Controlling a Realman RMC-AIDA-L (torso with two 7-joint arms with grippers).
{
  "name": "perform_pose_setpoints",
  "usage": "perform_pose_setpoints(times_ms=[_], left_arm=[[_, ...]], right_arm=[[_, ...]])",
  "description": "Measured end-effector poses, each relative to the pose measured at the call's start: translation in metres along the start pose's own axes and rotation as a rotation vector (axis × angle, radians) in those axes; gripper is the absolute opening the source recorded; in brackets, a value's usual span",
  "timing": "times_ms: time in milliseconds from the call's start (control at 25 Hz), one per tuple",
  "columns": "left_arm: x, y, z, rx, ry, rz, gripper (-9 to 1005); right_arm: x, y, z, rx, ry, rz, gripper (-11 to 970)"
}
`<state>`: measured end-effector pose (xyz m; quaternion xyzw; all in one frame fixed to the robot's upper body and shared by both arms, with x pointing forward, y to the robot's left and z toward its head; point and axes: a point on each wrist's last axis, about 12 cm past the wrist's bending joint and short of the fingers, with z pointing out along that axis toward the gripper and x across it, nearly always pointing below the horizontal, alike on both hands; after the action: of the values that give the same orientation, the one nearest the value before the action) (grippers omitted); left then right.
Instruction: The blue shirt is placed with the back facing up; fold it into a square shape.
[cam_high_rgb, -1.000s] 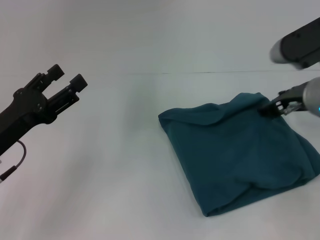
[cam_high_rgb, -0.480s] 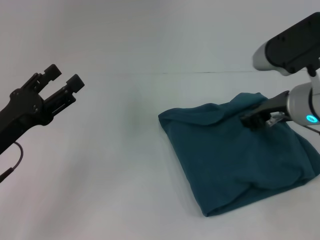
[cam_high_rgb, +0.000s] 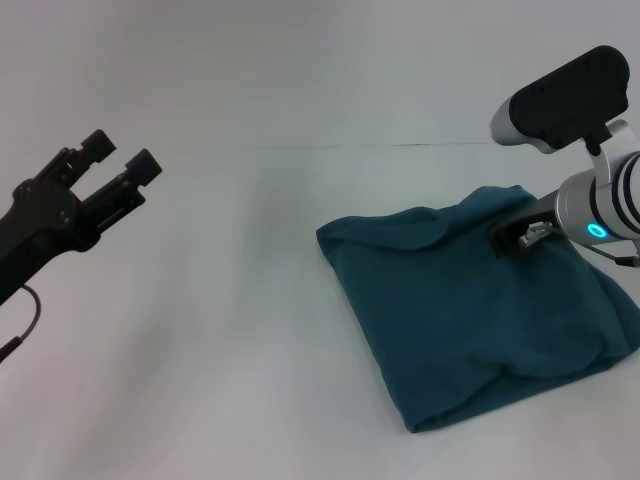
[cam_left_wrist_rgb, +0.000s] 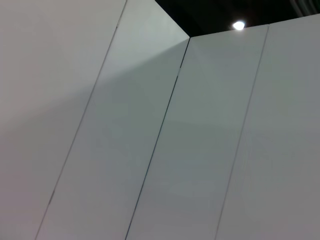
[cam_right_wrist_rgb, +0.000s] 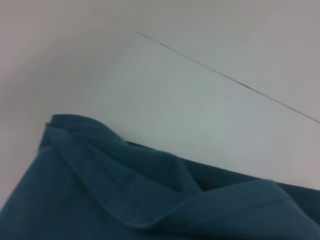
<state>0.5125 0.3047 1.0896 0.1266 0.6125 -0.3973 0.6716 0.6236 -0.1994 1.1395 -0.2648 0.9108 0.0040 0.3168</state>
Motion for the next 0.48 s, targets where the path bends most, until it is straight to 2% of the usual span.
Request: perform_pose_setpoints(times_ms=[240, 480], left_arm=[[-0.002, 0.002, -0.003, -0.013, -0.008, 0.001, 888], [-0.002, 0.002, -0.002, -0.011, -0.008, 0.002, 888]], right_arm=[[0.002, -0.015, 0.009, 0.024, -0.003, 0.029, 26], [0.011, -0.032, 0.008, 0.044, 0.002, 0.064, 30]])
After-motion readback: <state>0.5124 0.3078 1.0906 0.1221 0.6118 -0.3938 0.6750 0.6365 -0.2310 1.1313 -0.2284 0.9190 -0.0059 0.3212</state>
